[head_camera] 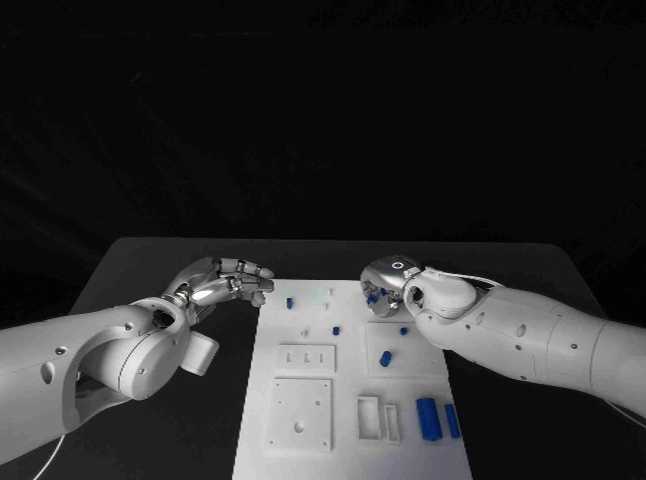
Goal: Assemble the parts on the task board
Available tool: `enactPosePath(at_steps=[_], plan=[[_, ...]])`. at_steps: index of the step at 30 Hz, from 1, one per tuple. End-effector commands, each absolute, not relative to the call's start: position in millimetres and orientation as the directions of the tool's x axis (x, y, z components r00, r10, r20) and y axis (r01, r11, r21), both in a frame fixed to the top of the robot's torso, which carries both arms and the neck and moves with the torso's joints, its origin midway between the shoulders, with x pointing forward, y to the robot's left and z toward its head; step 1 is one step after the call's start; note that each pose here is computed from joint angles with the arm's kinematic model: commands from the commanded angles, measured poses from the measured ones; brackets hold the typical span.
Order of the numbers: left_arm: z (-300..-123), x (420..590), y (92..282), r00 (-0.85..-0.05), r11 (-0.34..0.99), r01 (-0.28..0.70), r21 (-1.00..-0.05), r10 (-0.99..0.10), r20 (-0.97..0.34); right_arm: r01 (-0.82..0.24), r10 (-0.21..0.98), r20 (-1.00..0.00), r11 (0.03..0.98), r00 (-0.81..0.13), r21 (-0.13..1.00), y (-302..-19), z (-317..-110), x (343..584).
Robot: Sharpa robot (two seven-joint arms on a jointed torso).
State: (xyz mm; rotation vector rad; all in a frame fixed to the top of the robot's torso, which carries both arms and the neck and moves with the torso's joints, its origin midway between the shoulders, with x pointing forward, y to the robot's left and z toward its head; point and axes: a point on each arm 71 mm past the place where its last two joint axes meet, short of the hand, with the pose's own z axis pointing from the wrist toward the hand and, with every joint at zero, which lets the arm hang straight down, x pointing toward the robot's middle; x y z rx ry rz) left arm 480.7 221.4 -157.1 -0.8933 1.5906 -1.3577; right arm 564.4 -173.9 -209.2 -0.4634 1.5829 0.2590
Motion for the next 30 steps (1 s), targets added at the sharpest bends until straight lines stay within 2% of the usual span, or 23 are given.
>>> enactPosePath(at_steps=[1,12,20,30], plan=[[-156.0,480.4,219.6,-0.406,0.148,0.003,-0.989,-0.904,-0.137,-0.437,-0.176,-0.984,0.887,-0.028,-0.147,-174,-222,559],[-155.9,480.2,220.6,-0.401,0.149,0.002,-0.989,-0.906,-0.137,-0.431,-0.128,-0.991,0.892,0.049,-0.136,-167,-215,553],[-155.5,479.9,220.7,-0.399,0.148,0.003,-0.989,-0.907,-0.137,-0.407,-0.022,-0.989,0.910,0.144,-0.080,-157,-202,546],[-154.7,481.1,220.8,-0.394,0.147,0.004,-0.989,-0.909,-0.136,-0.404,-0.001,-0.981,0.911,0.196,-0.082,-143,-197,543]])
